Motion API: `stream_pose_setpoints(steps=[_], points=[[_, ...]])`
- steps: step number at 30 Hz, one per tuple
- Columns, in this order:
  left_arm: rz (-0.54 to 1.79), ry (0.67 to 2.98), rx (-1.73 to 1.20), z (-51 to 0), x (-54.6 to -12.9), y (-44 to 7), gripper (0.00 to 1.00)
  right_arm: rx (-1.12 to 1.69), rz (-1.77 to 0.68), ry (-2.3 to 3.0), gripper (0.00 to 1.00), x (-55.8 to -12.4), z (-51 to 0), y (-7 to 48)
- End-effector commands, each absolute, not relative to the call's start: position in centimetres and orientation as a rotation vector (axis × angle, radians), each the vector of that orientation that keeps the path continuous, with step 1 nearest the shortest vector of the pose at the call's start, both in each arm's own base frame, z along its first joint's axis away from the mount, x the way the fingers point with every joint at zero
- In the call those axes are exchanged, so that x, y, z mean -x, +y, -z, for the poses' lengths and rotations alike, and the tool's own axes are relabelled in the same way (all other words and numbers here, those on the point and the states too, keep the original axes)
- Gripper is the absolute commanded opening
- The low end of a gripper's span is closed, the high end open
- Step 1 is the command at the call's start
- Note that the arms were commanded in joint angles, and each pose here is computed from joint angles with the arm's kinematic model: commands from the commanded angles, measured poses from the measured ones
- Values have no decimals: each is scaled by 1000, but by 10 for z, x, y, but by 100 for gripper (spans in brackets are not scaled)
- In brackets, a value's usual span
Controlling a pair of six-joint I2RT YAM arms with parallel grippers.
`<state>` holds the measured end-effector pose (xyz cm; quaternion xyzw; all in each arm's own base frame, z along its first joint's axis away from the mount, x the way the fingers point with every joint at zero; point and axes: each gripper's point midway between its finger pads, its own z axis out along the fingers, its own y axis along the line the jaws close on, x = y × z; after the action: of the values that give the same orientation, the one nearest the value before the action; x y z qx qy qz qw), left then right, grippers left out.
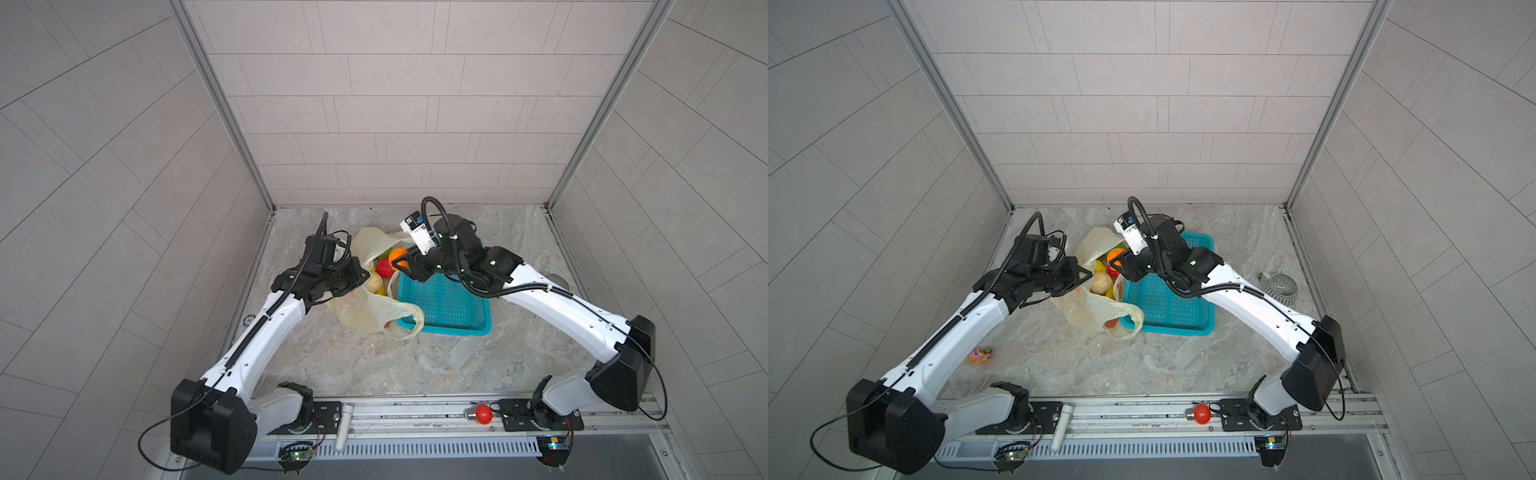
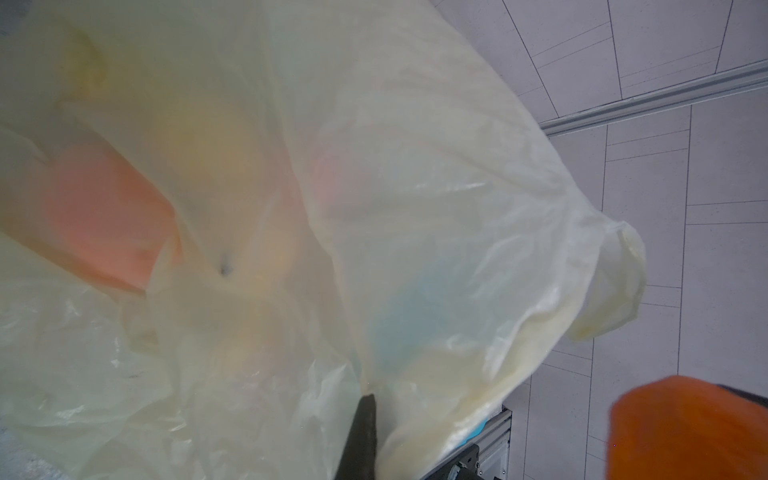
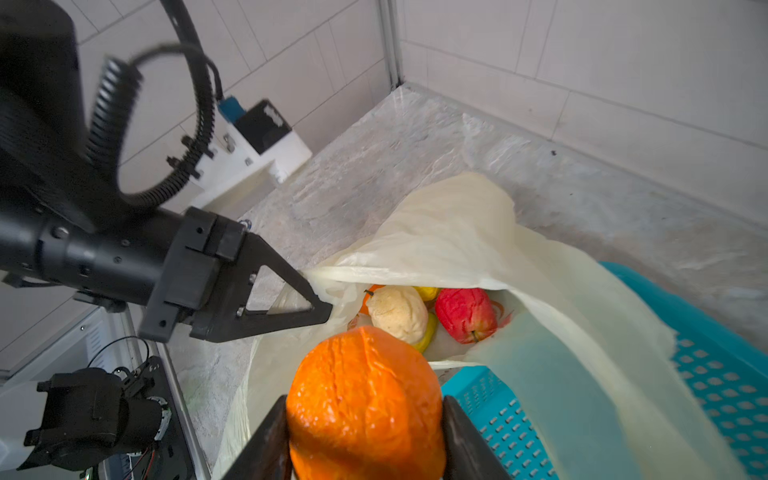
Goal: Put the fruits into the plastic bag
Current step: 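Carry the orange into the bag mouth and open the right gripper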
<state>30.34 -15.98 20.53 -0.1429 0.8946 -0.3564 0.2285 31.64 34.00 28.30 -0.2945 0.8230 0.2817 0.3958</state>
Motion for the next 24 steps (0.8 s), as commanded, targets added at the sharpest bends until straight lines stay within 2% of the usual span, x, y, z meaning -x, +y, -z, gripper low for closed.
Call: stream_pose_setpoints(steps=[1,18,24], points=[[951,2441,362,-214,-300,-157,0,735,-714,2129,49,-330,-255,354],[960,2419,328,-228,-297,-157,0,548,-498,2268,54,-419,-178,386],[964,2429,328,-224,-297,-158,0,470,-455,2297,60,-443,-162,387]])
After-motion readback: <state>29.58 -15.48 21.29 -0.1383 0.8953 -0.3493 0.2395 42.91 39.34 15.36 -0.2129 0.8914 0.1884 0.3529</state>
